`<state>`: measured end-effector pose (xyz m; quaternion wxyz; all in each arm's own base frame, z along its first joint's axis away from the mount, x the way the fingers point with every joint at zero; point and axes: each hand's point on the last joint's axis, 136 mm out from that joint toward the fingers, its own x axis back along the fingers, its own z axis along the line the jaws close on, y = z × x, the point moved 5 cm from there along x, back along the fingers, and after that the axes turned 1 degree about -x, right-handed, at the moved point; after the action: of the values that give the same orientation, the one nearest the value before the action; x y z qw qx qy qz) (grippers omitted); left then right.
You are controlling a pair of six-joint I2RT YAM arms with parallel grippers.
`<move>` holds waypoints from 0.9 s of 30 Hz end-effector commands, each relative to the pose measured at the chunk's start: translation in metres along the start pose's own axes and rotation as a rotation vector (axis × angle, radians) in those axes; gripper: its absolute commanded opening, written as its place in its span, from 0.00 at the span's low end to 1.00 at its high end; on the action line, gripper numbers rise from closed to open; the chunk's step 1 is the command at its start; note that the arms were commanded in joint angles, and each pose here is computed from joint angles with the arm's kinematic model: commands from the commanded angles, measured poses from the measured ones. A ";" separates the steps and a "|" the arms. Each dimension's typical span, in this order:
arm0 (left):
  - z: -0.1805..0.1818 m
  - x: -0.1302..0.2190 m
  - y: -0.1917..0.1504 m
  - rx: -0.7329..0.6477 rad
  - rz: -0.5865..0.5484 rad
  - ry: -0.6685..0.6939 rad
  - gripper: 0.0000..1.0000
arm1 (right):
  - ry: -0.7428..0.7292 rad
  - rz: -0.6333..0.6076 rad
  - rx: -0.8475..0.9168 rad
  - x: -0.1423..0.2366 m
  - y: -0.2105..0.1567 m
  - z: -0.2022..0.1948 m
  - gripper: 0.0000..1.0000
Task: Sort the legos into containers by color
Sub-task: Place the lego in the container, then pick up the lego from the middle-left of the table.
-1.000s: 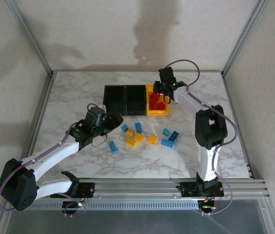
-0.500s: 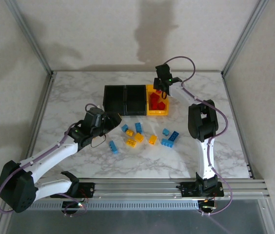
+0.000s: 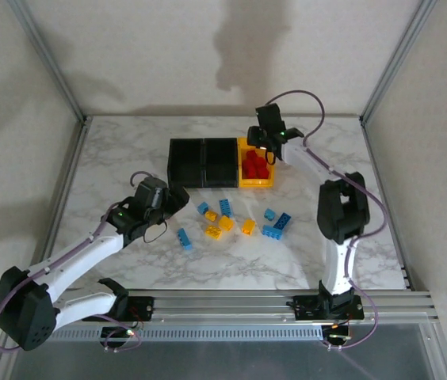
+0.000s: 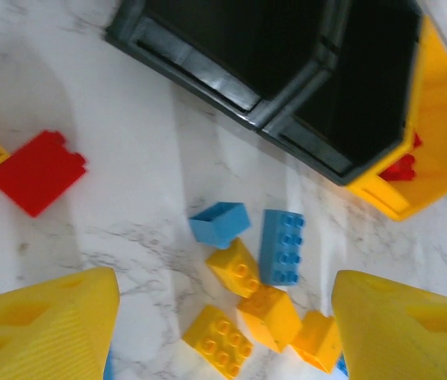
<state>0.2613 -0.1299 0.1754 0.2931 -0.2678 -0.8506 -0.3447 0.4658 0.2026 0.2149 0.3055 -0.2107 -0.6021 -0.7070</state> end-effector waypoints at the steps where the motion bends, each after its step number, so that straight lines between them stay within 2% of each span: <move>1: 0.030 0.001 0.004 0.019 -0.037 0.137 0.72 | 0.166 -0.048 0.022 0.046 -0.001 0.031 0.51; 5: 0.037 -0.011 0.008 0.031 -0.029 0.175 0.74 | 0.246 -0.016 0.063 0.073 -0.033 0.049 0.51; 11: 0.045 -0.033 0.004 0.096 -0.007 0.286 0.75 | 0.264 0.045 0.063 0.094 -0.072 0.050 0.51; 16: 0.046 -0.046 0.008 0.179 -0.023 0.392 0.77 | 0.249 0.036 0.039 0.108 -0.083 0.039 0.51; 20: 0.040 -0.064 0.008 0.228 -0.011 0.412 0.78 | 0.243 0.030 0.022 0.115 -0.090 0.031 0.51; 27: 0.034 -0.083 0.006 0.219 -0.012 0.529 0.77 | 0.213 0.013 0.015 0.126 -0.095 0.020 0.52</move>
<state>0.3137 -0.1243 0.1001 0.5076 -0.1609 -0.7911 -0.3009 0.3130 0.2144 0.2298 0.3883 -0.1337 -0.5683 -0.7129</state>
